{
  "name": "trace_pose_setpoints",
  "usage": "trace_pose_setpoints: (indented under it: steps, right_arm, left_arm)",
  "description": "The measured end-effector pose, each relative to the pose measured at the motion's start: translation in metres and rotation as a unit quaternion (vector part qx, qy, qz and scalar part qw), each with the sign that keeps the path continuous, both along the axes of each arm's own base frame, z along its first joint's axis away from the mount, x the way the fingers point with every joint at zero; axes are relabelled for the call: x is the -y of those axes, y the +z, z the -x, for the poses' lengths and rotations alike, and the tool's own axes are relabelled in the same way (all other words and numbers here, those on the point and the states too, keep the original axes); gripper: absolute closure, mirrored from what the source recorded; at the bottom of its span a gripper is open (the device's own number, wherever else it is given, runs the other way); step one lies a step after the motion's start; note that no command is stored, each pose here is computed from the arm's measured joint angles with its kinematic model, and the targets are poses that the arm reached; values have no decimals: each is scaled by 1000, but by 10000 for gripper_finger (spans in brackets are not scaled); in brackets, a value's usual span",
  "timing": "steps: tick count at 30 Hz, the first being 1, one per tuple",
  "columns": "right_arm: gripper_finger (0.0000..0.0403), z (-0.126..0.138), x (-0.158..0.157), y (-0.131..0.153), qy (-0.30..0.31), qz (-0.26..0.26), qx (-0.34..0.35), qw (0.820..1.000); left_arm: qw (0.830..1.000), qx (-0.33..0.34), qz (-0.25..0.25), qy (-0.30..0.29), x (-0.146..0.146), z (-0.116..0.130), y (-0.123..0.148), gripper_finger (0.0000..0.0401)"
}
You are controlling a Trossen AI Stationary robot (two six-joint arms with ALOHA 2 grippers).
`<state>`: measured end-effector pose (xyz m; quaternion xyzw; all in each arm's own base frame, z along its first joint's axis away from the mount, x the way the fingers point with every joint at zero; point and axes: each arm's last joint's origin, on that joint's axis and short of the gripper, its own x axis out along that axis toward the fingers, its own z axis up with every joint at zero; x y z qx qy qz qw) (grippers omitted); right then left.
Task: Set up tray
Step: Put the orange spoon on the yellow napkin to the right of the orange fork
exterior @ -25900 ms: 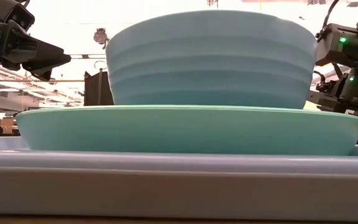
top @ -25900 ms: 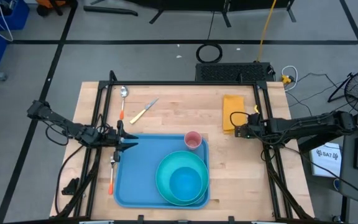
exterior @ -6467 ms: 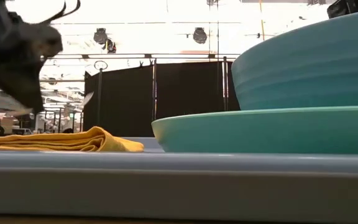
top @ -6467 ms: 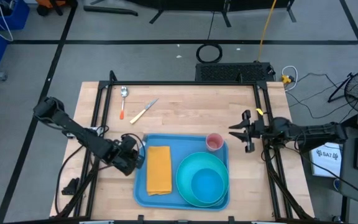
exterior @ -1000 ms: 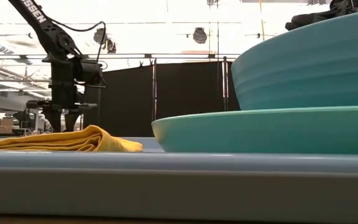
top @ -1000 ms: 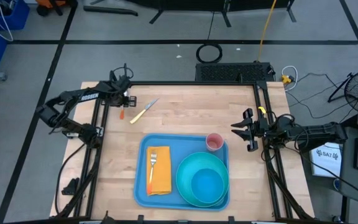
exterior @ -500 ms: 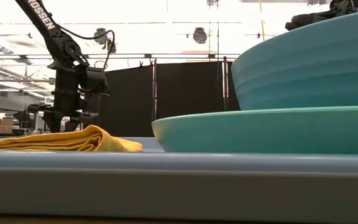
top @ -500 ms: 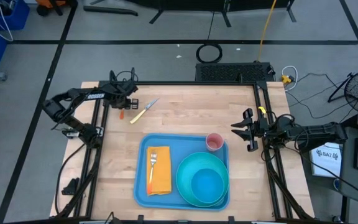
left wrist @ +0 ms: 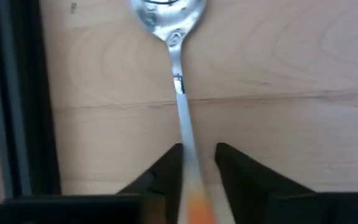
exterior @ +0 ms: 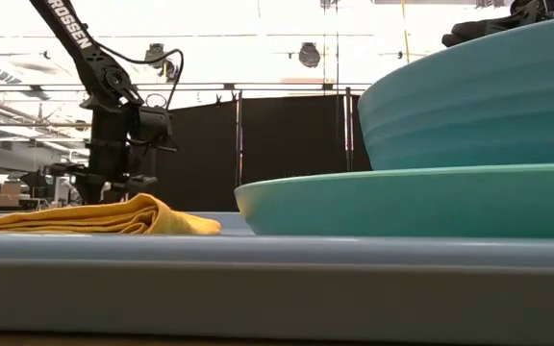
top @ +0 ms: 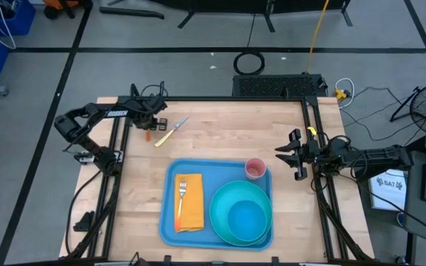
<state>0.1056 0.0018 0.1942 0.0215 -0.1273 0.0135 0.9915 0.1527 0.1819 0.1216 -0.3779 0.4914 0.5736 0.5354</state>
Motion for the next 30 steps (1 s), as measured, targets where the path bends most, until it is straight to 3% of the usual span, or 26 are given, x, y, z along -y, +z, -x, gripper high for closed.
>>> trace_pose_setpoints:
  steps: [4,12,17,24,30]
  right_arm:
    - [314,0,0,0,0,0,0,1000]
    - [314,0,0,0,0,0,-2,1000]
    - [314,0,0,0,0,0,-2,1000]
    - [314,0,0,0,0,1,-2,1000]
    - [314,0,0,0,-1,1,-1,1000]
  left_arm:
    - [1000,3,11,-15,1,0,0,381]
    - [1000,-3,12,-21,5,0,2,389]
    - [999,-16,-22,-42,15,0,16,396]
    - [992,62,-66,-91,41,-10,53,399]
    - [971,151,-109,-149,79,-22,84,399]
